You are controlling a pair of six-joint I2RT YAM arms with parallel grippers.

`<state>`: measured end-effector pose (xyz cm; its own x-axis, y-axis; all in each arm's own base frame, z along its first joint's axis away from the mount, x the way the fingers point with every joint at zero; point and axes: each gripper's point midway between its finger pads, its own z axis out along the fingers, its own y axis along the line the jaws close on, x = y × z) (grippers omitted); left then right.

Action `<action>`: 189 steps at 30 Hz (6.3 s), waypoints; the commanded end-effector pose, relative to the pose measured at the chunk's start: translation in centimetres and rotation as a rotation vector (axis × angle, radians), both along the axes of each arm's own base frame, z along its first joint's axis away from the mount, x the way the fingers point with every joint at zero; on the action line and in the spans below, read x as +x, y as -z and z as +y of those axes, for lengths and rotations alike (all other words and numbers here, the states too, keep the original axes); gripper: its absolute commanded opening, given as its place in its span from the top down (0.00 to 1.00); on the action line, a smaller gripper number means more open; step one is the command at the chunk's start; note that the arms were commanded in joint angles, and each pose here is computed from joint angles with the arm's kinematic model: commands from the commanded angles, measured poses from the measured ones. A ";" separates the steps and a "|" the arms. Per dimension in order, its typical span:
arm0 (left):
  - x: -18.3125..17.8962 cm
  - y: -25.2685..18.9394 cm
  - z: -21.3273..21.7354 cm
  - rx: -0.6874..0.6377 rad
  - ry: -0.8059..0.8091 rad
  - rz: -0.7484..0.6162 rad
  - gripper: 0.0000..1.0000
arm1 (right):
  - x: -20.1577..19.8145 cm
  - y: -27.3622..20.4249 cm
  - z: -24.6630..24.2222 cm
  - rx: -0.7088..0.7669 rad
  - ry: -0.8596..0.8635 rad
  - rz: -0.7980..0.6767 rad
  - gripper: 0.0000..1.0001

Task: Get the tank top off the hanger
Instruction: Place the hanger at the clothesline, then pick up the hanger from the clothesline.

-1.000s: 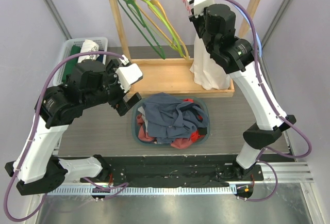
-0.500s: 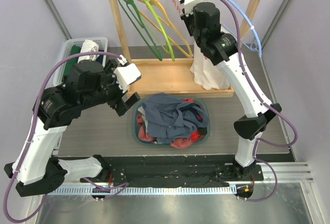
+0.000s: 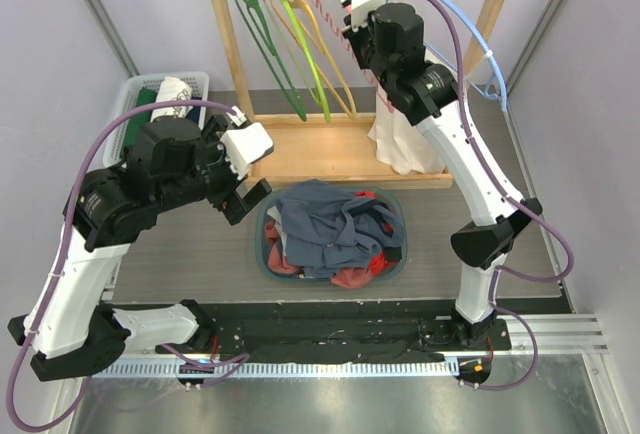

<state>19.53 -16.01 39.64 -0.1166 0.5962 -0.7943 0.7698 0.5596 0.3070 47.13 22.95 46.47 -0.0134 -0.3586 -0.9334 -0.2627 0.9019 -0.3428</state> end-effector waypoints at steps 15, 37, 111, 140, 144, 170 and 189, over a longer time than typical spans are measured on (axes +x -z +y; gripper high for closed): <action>0.5 -1.1 0.3 -0.028 -0.020 -0.028 0.00 | -0.8 -1.2 0.6 0.109 -0.037 -0.037 0.81; 0.7 -1.5 0.2 -0.056 -0.019 -0.028 0.00 | -6.8 -12.0 -17.6 0.477 0.086 -0.213 0.12; 0.5 -1.4 0.2 -0.099 -0.019 0.018 0.00 | -6.3 -2.3 -14.1 0.188 0.337 0.077 0.35; -0.1 -2.0 0.5 -0.129 -0.012 0.013 0.01 | -7.1 -0.5 -15.3 0.221 0.360 0.104 0.83; -0.2 -2.0 0.6 -0.129 -0.013 0.011 0.00 | -7.5 -0.5 -16.0 0.232 0.373 0.064 0.99; 0.0 -2.0 1.3 -0.121 -0.039 -0.002 0.00 | -6.6 -7.3 -18.6 0.279 0.286 -0.336 0.99; 0.2 -1.8 1.5 -0.119 -0.054 -0.001 0.00 | -10.7 -11.4 -18.3 0.342 0.183 -0.570 0.99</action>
